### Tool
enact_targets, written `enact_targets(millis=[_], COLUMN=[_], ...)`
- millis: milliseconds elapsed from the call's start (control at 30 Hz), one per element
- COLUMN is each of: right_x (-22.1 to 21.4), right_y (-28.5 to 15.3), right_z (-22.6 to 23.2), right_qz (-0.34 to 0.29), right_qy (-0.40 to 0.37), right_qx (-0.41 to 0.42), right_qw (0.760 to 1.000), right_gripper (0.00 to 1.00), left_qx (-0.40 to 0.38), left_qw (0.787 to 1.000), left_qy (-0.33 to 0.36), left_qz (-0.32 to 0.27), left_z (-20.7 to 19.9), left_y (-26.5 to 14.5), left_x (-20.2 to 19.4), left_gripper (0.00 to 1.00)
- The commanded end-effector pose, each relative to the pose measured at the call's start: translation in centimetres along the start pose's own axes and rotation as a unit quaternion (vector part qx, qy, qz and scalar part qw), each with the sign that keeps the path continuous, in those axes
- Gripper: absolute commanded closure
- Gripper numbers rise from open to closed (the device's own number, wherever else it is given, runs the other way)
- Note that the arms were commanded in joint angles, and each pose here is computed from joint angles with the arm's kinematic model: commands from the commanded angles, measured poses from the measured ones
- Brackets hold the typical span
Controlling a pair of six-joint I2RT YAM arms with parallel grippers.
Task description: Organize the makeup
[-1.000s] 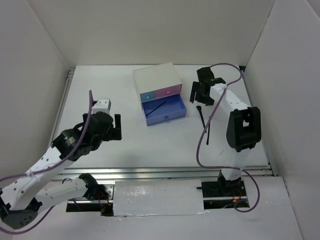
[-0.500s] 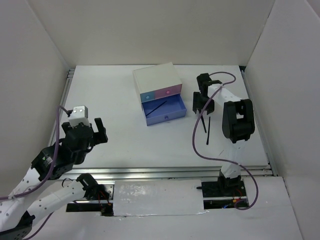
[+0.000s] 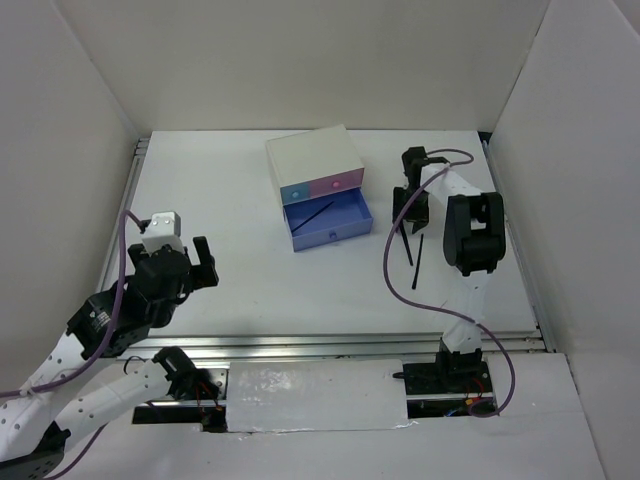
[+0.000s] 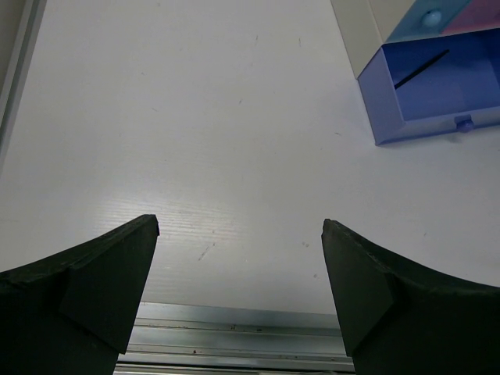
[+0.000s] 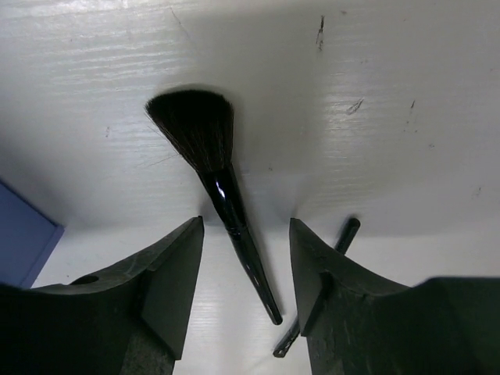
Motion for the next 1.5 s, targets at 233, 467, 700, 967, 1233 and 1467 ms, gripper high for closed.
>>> enact_targets(millis=[233, 467, 700, 967, 1233, 1467], right_x=[-0.2, -0.2, 1.6, 5.8, 6.3, 3.3], right_y=[-0.4, -0.2, -1.5, -11.6, -19.1, -21.1], right_z=[0.6, 1.2, 2.7, 5.1, 9.6, 16.8], right_qz=[0.039, 0.046, 0.008, -0.156, -0.254, -0.258], right_qy=[-0.009, -0.021, -0.009, 0.094, 0.269, 0.388], right_qx=[0.007, 0.01, 0.043, 0.119, 0.295, 0.443], right_qw=[0.999, 0.999, 0.999, 0.976, 0.881, 0.765], right_gripper=[0.56, 0.78, 1.0, 1.0, 1.0, 0.99], left_qx=[-0.014, -0.019, -0.025, -0.024, -0.021, -0.016], left_qw=[1.0, 1.0, 0.999, 0.999, 1.0, 1.0], left_qy=[-0.01, -0.009, -0.009, -0.009, -0.011, -0.013], left_qz=[-0.02, -0.021, -0.022, -0.021, -0.02, -0.022], left_z=[-0.3, -0.4, -0.6, -0.6, -0.6, -0.3], left_y=[-0.3, -0.3, -0.3, -0.2, -0.2, -0.2], left_x=[1.0, 1.0, 1.0, 0.9, 0.9, 0.9], left_gripper=[0.01, 0.01, 0.01, 0.01, 0.01, 0.01])
Point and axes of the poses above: each gripper's point midway between its finger pads, its own y axis out along the fingers, its own z axis along the line the jaws close on, x = y × z, the point moved 1 cm from there along -y, back along the fingers, and after that the axes turned 5 degrees about -y, right-handed, at the moved point
